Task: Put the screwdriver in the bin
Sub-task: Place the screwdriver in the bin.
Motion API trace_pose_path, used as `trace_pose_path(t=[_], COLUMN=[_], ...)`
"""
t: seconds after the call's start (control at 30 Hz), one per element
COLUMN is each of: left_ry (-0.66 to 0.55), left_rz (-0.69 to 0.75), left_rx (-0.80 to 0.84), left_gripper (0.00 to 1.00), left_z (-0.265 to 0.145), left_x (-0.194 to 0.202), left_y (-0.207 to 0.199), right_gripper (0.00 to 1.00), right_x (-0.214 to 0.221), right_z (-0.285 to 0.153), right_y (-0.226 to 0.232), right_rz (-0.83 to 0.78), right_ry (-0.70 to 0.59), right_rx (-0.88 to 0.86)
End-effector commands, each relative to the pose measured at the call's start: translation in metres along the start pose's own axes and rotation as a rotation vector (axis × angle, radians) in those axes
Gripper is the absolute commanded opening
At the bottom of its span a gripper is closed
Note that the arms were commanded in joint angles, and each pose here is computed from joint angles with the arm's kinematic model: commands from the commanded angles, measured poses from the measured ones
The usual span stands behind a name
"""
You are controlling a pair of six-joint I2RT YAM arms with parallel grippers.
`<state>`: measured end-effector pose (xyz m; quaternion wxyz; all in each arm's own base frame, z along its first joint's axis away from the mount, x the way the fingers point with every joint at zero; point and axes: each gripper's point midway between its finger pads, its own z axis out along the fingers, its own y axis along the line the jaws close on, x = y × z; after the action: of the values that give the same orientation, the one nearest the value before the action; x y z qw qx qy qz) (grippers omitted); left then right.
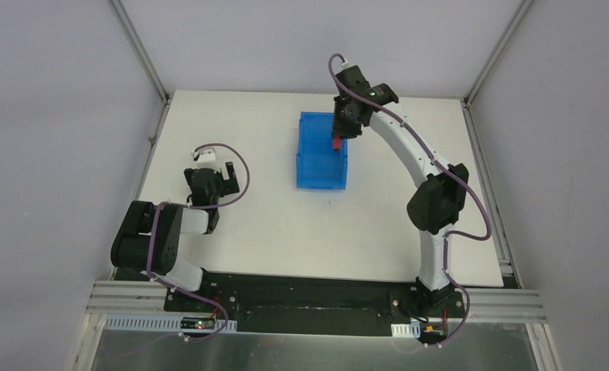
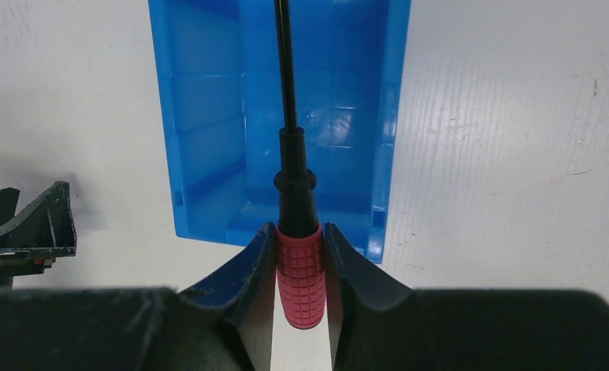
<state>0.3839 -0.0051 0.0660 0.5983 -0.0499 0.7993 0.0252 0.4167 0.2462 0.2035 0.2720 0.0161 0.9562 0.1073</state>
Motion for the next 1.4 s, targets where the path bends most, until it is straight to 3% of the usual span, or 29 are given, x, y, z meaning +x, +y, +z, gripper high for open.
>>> trace_pose_path(t=[0.0, 1.37], left_ry=[-0.047, -0.047], left_rz=[-0.004, -0.004], left_rx=[0.008, 0.008], left_gripper=[0.99, 0.99], left_z=[0.003, 0.003], left_x=[-0.016, -0.016], left_y=[-0.001, -0.001], right_gripper=[0.17, 0.16], right_x=[-0.013, 0.063], right_z=[0.0, 0.109], right_y=[0.017, 0.02], right_rz=[0.03, -0.011], right_ry=[-0.085, 0.012], right_rx=[0.011, 0.201])
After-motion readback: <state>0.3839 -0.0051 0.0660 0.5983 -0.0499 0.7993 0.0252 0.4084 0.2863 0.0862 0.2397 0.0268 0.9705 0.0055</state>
